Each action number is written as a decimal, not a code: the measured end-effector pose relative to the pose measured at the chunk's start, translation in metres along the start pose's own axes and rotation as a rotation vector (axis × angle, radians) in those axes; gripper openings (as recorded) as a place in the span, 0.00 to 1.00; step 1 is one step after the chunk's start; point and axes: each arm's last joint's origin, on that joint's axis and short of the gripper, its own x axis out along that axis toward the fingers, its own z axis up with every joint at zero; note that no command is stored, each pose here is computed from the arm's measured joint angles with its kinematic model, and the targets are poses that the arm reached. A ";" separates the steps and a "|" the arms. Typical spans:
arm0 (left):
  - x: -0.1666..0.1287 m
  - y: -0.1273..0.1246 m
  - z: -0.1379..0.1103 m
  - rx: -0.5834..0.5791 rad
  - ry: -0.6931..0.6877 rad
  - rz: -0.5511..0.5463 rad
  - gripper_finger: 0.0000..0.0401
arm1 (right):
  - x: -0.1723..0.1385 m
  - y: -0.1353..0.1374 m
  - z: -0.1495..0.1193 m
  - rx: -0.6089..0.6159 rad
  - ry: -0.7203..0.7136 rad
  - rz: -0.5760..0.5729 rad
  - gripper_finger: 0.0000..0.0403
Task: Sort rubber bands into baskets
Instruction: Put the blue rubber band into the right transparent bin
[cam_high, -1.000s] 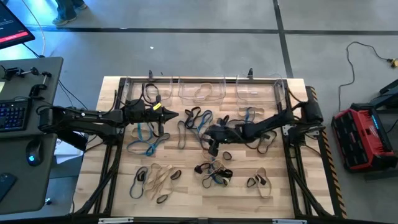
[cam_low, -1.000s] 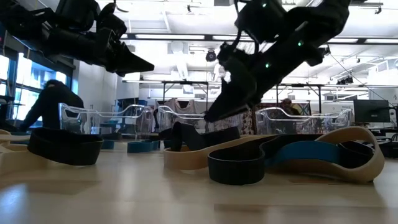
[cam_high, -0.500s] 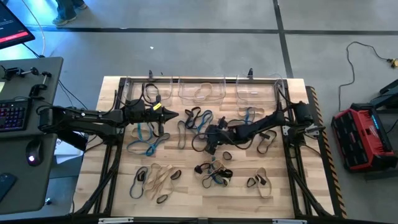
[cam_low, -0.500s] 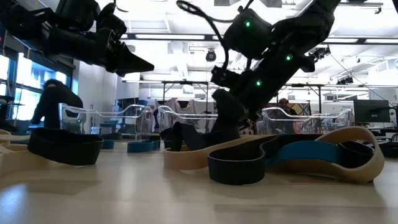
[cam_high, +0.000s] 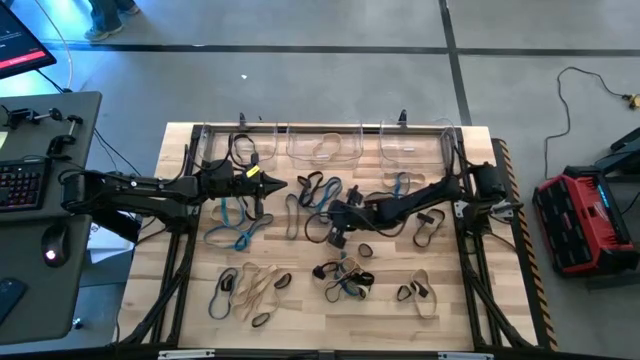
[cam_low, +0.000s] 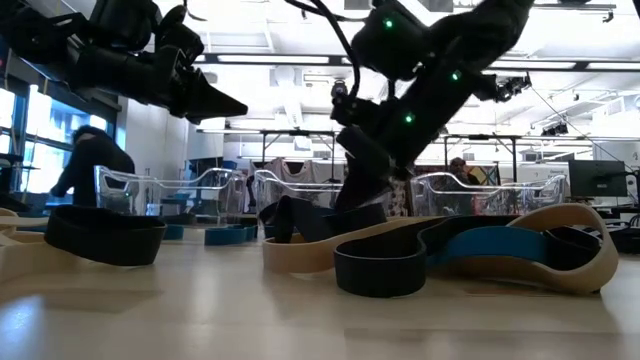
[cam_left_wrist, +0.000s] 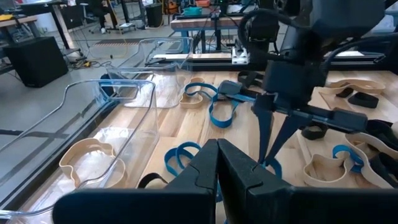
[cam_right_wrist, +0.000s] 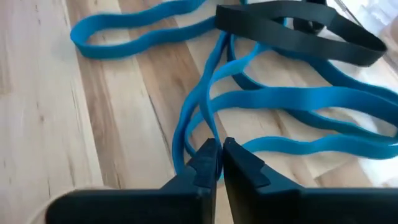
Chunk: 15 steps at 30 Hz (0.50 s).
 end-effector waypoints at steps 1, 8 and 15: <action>0.000 0.000 0.000 -0.001 0.000 0.000 0.00 | -0.001 0.000 0.003 -0.018 0.014 -0.006 0.02; 0.000 0.000 -0.001 -0.002 0.010 -0.001 0.00 | -0.016 0.001 0.029 -0.146 0.111 -0.108 0.01; 0.000 0.000 -0.001 -0.002 0.014 -0.001 0.00 | -0.036 -0.001 0.054 -0.273 0.177 -0.192 0.00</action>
